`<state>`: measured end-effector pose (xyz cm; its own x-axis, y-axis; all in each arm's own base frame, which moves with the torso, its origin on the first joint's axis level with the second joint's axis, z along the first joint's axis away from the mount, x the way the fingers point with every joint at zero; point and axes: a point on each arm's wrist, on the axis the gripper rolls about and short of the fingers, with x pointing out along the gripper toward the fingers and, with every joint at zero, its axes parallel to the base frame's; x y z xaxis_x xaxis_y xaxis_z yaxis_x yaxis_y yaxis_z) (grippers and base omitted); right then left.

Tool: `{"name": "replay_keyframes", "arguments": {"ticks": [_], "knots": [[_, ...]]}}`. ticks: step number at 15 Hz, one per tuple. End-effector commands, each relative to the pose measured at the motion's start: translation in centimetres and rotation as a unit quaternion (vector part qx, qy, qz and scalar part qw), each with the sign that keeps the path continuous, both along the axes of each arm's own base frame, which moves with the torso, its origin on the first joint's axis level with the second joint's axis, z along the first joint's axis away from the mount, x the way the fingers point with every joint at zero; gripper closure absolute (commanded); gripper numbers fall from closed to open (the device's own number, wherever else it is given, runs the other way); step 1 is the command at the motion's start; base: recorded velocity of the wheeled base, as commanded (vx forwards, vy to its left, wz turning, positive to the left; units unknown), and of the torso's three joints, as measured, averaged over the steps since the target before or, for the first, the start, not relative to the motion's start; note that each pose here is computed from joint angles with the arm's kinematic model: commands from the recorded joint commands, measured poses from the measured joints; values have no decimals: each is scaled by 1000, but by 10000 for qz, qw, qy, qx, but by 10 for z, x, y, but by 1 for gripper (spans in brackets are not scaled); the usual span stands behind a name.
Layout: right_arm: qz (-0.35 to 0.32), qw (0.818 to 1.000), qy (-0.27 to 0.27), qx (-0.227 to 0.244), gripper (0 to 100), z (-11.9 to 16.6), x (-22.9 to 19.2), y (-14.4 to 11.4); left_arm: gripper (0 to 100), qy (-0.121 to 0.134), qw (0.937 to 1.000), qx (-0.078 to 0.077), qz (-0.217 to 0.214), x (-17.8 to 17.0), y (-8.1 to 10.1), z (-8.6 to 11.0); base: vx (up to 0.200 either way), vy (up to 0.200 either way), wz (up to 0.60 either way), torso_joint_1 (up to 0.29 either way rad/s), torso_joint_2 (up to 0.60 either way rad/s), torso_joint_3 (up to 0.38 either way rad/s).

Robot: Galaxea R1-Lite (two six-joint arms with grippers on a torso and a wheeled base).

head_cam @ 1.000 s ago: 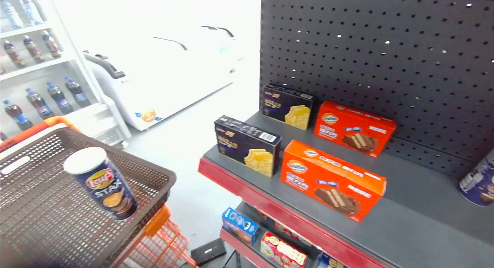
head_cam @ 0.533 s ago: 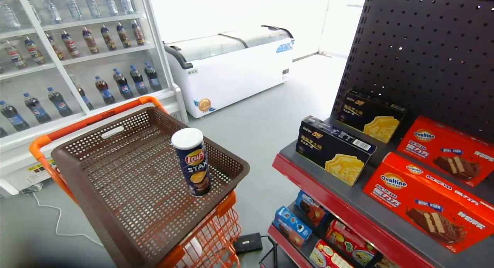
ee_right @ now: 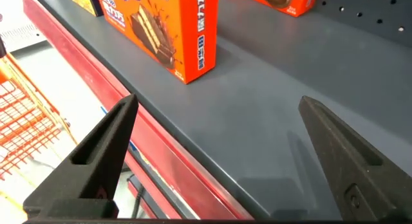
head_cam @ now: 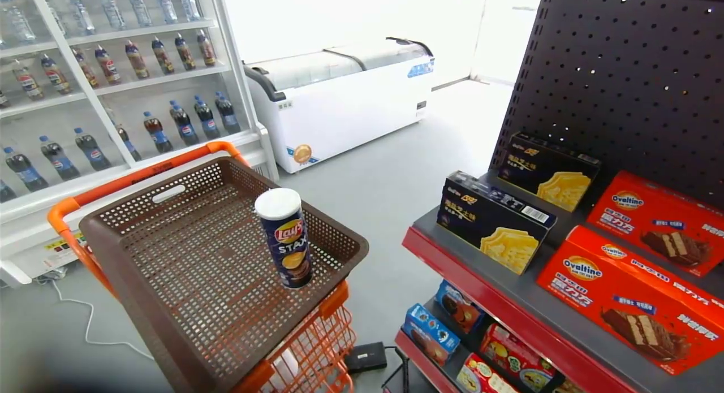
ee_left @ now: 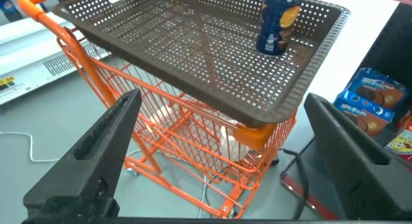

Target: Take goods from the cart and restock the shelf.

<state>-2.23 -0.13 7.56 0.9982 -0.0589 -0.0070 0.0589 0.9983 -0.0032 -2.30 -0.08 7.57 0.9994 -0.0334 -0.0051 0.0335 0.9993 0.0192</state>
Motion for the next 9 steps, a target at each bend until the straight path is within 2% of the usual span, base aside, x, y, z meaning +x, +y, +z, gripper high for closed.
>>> {"name": "replay_keyframes", "arguments": {"ticks": [1,2,3,4,5,6,8,9], "knots": [[3,10000,3,-2,0,0,0,0,0,13,10000,3,-2,0,0,0,0,0,0,0,0,0],[3,10000,3,-2,0,0,0,0,0,-111,9996,157,-216,-1,-1,23,0,0,0,0,0,0],[3,10000,3,-2,0,0,0,0,0,93,9988,257,-412,5,-2,49,0,0,0,0,0,0],[3,10000,3,-2,0,0,0,0,0,198,9984,267,-454,10,-2,58,0,0,0,0,0,0],[3,10000,3,-2,0,0,0,0,0,608,9961,362,-518,31,-2,84,0,0,0,0,0,0],[3,10000,3,-2,0,0,0,0,0,864,9936,479,-540,50,-2,101,0,0,0,0,0,0],[3,10000,3,-2,0,0,0,0,0,1117,9888,707,-694,81,-4,118,0,0,0,0,0,0],[3,10000,3,-2,0,0,0,0,0,1219,9871,708,-762,98,-5,123,0,0,0,0,0,0]]}}
